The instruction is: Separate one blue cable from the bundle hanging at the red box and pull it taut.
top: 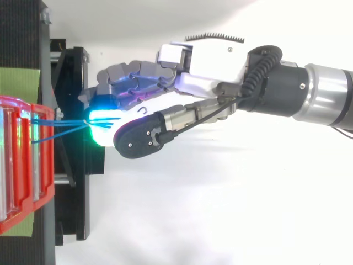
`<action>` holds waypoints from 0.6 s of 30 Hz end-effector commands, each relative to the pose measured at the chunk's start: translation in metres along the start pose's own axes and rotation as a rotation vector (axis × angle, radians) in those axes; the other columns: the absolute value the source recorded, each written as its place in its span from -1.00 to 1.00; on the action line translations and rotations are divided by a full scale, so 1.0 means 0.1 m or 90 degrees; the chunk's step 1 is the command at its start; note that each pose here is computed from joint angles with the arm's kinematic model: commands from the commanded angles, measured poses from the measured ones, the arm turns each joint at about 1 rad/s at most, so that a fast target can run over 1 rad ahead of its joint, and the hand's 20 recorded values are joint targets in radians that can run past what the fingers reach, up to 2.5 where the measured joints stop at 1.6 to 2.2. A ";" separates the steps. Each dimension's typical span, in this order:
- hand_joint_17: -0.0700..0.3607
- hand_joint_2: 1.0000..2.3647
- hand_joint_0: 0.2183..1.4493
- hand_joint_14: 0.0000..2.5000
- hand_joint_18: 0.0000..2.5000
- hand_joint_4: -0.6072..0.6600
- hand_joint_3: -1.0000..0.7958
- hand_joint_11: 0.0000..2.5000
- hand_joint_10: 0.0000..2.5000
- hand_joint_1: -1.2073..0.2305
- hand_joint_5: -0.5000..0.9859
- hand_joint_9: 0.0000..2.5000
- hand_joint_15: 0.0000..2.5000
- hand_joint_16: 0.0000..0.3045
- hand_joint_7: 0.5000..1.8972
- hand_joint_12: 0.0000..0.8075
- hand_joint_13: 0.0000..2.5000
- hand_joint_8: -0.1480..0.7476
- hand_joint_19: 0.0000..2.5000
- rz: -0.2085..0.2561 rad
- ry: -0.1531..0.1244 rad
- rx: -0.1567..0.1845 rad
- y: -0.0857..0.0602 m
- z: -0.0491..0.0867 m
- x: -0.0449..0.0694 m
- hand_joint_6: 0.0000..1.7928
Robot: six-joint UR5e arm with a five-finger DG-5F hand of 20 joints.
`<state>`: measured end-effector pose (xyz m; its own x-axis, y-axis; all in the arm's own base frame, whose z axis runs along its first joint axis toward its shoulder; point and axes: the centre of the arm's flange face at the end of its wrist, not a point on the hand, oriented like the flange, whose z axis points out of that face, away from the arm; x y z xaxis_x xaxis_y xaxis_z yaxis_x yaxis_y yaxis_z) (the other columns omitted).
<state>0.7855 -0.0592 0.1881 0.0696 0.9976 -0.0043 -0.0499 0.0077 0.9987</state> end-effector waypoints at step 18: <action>-0.23 -0.98 -0.43 -1.00 -0.69 0.21 -0.33 -1.00 -1.00 0.01 -0.53 -0.63 -0.91 -0.72 -0.01 -0.23 -0.56 -0.01 -0.65 -0.014 -0.006 0.024 0.32 -0.09 -0.14 -0.23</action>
<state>0.7753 -0.0706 0.2145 0.0782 0.9967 -0.0215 -0.0150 0.0228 0.9996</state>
